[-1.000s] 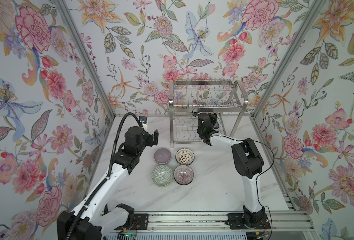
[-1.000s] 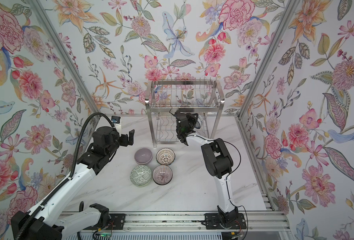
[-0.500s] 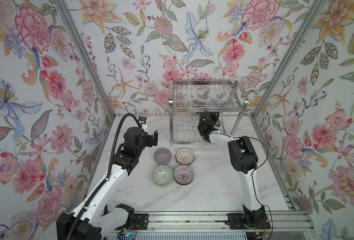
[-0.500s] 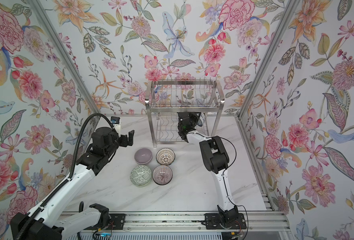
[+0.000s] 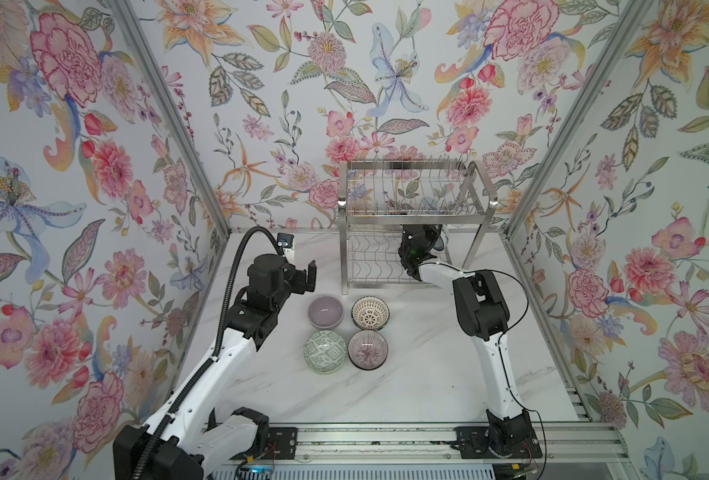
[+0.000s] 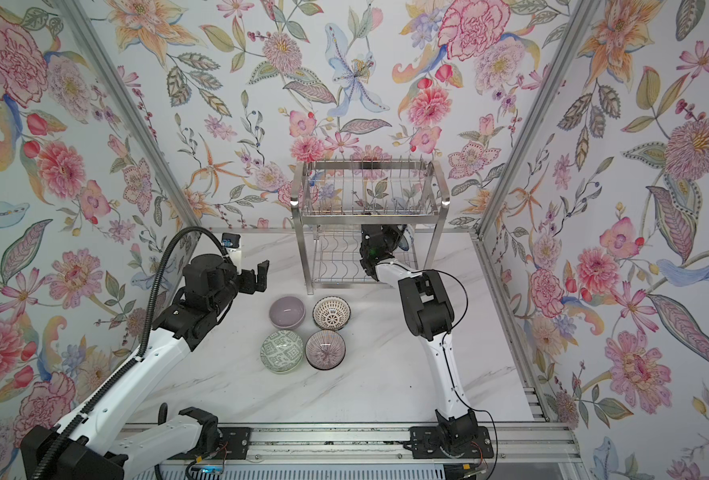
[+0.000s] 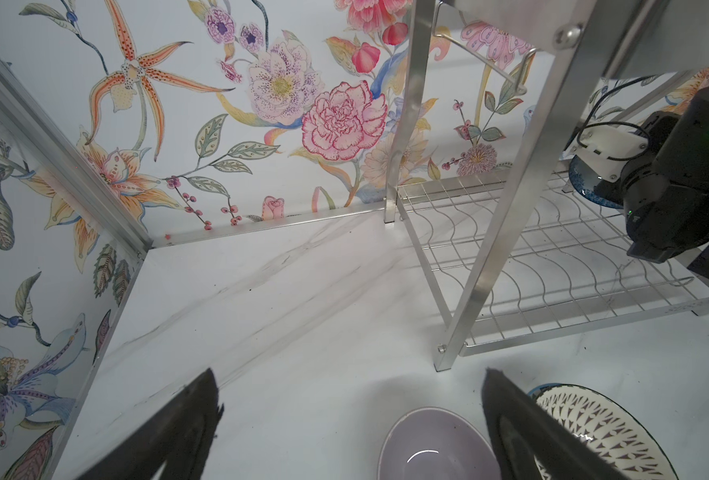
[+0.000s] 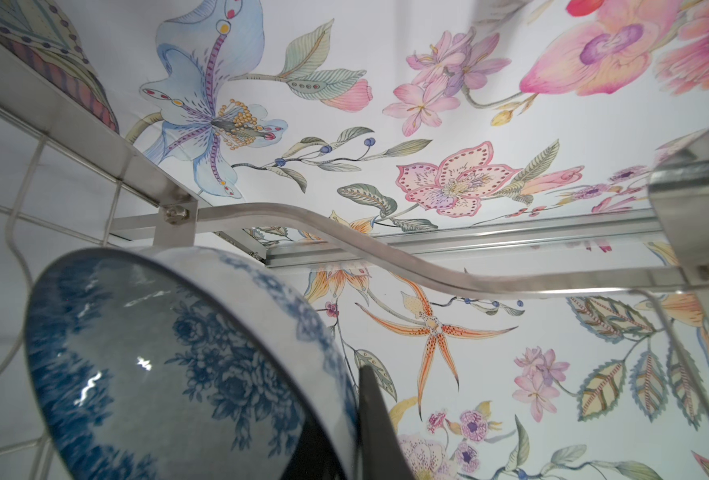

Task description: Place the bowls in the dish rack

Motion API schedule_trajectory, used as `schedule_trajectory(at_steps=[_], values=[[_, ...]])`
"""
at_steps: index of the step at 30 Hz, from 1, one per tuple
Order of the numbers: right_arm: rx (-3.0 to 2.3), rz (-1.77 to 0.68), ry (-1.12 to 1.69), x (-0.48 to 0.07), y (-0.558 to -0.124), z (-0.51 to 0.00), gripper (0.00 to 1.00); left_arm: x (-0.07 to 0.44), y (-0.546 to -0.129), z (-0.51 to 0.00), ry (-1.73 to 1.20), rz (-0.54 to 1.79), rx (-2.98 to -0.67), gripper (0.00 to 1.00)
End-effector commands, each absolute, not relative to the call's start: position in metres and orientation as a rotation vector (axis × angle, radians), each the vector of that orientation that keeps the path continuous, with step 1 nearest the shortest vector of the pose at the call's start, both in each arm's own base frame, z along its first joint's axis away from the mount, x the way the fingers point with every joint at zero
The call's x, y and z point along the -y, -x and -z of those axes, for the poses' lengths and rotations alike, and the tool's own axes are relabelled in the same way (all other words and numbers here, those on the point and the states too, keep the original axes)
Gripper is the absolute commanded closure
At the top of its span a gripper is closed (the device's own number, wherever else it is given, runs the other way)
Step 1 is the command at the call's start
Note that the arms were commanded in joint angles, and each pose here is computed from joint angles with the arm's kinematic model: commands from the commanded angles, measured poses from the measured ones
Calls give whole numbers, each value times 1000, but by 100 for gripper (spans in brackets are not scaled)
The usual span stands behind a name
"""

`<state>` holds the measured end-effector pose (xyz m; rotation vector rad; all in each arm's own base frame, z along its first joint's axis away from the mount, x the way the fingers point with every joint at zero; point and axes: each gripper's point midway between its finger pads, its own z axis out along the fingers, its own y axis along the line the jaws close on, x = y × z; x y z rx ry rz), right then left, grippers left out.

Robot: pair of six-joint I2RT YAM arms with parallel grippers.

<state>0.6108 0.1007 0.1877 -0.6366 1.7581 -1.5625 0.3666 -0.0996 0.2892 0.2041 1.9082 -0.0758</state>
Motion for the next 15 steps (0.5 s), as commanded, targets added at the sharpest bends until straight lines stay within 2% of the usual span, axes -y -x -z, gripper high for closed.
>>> schedule_trajectory(at_steps=[1, 15], values=[[-1743, 1547, 525, -94, -618, -205, 100, 97, -366, -294, -189, 87, -1899, 1], [-1784, 1530, 530, -85, -636, -189, 100, 99, -373, -290, -199, 76, -1918, 1]])
